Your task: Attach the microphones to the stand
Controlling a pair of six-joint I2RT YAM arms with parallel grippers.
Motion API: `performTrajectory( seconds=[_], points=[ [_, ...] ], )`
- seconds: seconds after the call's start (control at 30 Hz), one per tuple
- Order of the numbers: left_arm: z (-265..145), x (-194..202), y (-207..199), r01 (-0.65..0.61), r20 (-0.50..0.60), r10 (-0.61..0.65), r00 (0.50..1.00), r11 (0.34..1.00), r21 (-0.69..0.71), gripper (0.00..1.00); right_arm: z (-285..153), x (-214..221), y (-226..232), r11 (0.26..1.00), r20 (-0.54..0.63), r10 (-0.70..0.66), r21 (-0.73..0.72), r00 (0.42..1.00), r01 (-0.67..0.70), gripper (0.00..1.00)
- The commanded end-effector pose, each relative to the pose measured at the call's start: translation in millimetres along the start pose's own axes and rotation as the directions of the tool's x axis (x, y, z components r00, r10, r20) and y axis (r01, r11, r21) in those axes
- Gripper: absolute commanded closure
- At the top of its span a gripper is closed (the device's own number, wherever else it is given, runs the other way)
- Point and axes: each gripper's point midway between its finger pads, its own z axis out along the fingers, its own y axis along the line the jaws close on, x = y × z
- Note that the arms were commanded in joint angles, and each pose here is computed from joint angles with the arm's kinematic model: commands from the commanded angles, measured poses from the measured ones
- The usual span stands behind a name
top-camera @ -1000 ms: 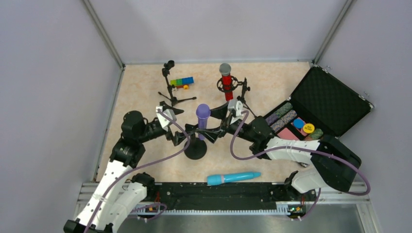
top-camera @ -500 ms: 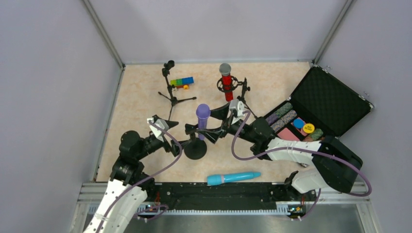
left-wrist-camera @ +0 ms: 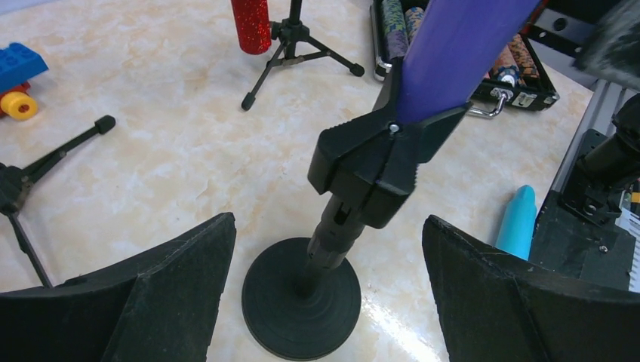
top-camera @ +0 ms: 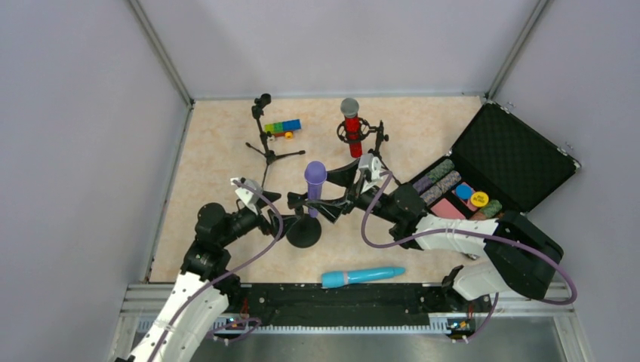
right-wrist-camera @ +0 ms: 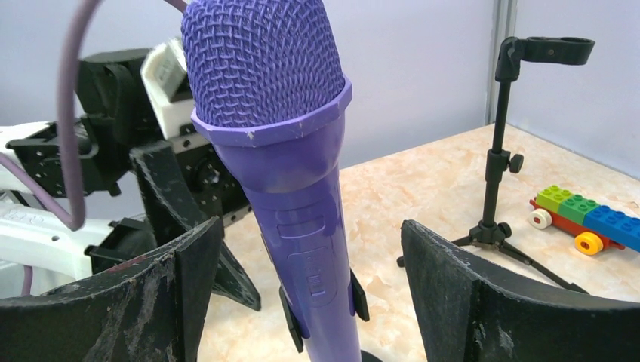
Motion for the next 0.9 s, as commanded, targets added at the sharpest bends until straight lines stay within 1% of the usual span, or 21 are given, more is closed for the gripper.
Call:
performTrajectory(
  seconds=[0.0, 0.17, 0.23, 0.43, 0.5, 0.63, 0.73, 0.87],
  points=[
    [10.7, -12.1, 1.4, 0.019, 0.073, -0.019, 0.997, 1.0, 0.013, 0.04, 2.4, -15.8, 7.4, 1.0, 0.065, -0.006, -0.023, 0.998, 0.007, 0.14],
    [16.4, -2.5, 4.3, -0.029, 0.044, 0.028, 0.999, 0.999, 0.021, 0.06, 1.0, -15.3, 5.7, 1.0, 0.064, -0.014, -0.013, 0.998, 0.015, 0.15],
    [19.0, 1.1, 5.0, -0.058, 0.042, 0.057, 0.998, 0.998, 0.028, 0.11, 1.4, -15.6, 5.7, 1.0, 0.066, -0.017, -0.014, 0.998, 0.018, 0.15],
    [27.6, 12.7, 3.7, -0.12, 0.002, 0.12, 0.993, 0.99, 0.07, 0.17, 1.7, -13.9, 5.3, 1.0, 0.063, -0.014, -0.013, 0.998, 0.015, 0.15],
    [29.8, 15.4, 4.3, -0.168, -0.002, 0.168, 0.986, 0.982, 0.084, 0.2, 1.7, -13.9, 5.1, 1.0, 0.063, -0.016, -0.012, 0.998, 0.017, 0.15],
    [33.2, 15.6, 3.3, -0.206, 0.021, 0.205, 0.979, 0.973, 0.101, 0.24, 1.7, -13.0, 4.4, 1.0, 0.061, -0.018, -0.01, 0.998, 0.019, 0.15],
    [34.9, 11.5, 0.7, -0.228, 0.061, 0.222, 0.973, 0.967, 0.115, 0.27, 1.4, -13.1, 4.5, 1.0, 0.061, -0.021, -0.01, 0.998, 0.022, 0.14],
    [36.7, 10.1, -3.3, -0.234, 0.086, 0.224, 0.971, 0.962, 0.141, 0.32, 0.8, -13.9, 3.9, 1.0, 0.062, -0.026, -0.007, 0.998, 0.027, 0.14]
  ],
)
